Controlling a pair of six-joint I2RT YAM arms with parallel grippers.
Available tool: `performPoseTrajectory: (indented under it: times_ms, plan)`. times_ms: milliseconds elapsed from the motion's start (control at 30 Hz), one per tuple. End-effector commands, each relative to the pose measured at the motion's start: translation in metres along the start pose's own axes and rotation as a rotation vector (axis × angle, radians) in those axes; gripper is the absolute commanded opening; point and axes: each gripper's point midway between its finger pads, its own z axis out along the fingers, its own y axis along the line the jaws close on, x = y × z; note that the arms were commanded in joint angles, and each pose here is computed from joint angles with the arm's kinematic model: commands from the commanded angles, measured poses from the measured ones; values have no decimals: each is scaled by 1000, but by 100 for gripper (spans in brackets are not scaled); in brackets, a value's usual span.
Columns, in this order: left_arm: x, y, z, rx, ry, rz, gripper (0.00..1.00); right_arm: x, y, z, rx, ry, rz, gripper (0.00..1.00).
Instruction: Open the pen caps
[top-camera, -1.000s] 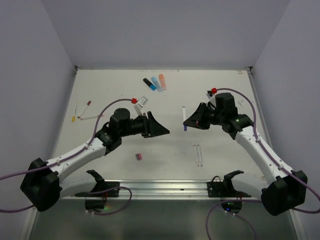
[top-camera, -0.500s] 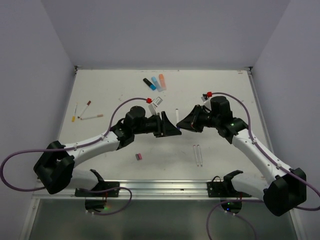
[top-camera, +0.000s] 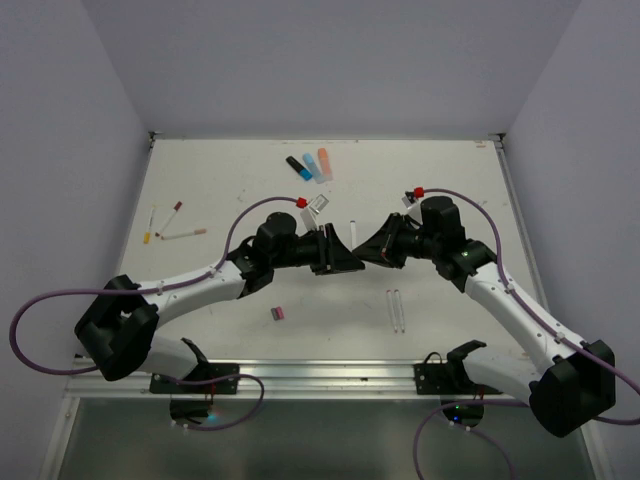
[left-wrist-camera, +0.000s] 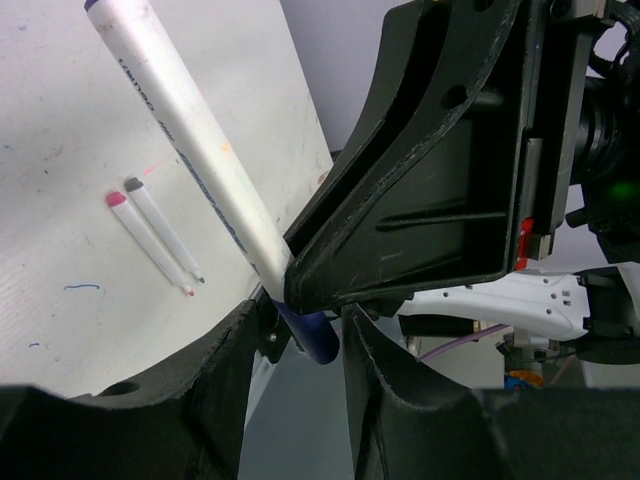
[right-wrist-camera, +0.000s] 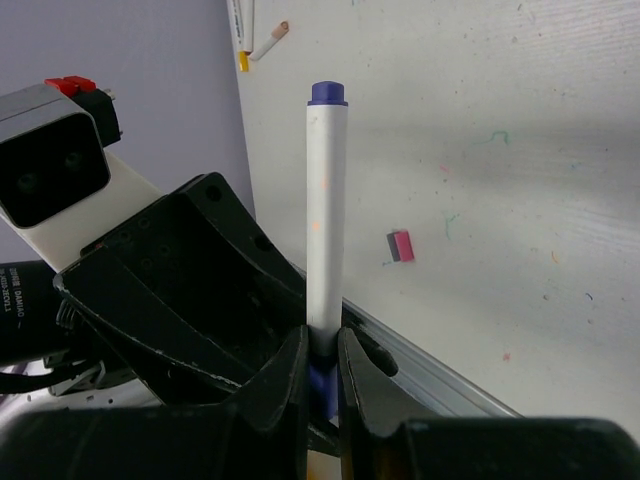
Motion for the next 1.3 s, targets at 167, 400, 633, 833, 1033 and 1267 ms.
performPoseTrajectory:
  times_ms: [167,400,633,833,1033,1267]
  plan:
    - [-13,-25,5,62,-56,17,31,8,9,-5,-38,16,-20,0]
    - [-10,-27,4,80,-43,15,0,7,12,-4,-38,32,-51,0]
    - [4,-30,-3,127,-5,30,0,3,15,2,-33,62,-103,23]
    - [16,-41,-13,223,29,16,0,3,18,9,-59,89,-119,8]
    - [32,-88,-39,521,103,70,0,11,40,2,-226,106,-187,0]
    - [39,-137,-101,946,84,30,0,7,92,-22,-518,17,-306,0]
